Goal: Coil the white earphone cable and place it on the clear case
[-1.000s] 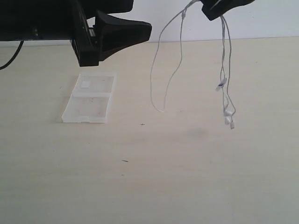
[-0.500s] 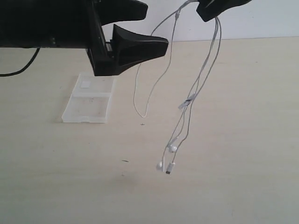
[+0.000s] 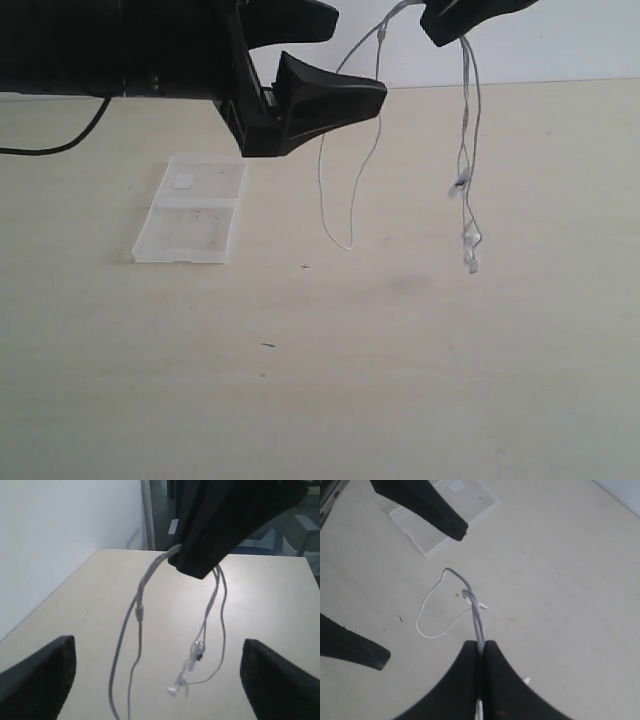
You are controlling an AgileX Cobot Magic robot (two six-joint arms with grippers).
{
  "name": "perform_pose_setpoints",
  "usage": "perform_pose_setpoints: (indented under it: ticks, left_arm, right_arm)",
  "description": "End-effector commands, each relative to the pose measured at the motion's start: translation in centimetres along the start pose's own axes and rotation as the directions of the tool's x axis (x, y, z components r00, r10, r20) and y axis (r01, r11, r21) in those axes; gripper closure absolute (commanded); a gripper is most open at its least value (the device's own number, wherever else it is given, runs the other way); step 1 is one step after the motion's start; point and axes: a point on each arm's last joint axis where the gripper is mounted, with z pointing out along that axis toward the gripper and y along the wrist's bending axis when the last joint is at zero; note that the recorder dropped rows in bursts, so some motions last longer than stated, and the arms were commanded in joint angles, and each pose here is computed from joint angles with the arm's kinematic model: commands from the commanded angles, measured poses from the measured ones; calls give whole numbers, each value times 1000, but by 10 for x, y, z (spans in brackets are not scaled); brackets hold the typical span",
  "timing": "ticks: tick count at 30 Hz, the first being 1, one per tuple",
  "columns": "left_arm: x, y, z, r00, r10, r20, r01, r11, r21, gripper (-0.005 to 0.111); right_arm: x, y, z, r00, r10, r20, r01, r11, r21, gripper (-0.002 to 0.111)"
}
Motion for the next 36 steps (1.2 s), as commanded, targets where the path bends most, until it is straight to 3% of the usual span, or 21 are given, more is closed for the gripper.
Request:
perform_pose_setpoints:
  ticks: [1,11,22,27,36]
  left_arm:
    - [10,-6,16,999,-41,-18,41,998,45,22]
    - [21,-7,25,997,-57,-46,60,996,59,21]
    - [21,-9,26,997,-61,-37,64,995,79,21]
    - [19,-18,31,998,-52,-36,55,993,108,21]
    - [24,-15,36,993,-50,-110,51,999,2,21]
  right_arm:
    - [-3,0,7,1000,12,-5,-12,1000,-16,108]
    - [-7,-2,32,998,36,-49,-39,998,-45,108]
    - [-15,-6,40,993,116,20,-115,993,-21,108]
    - [-19,-7,39,988,141,63,-141,990,-15,108]
    - [-20,-6,39,983,171,71,-169,985,-31,108]
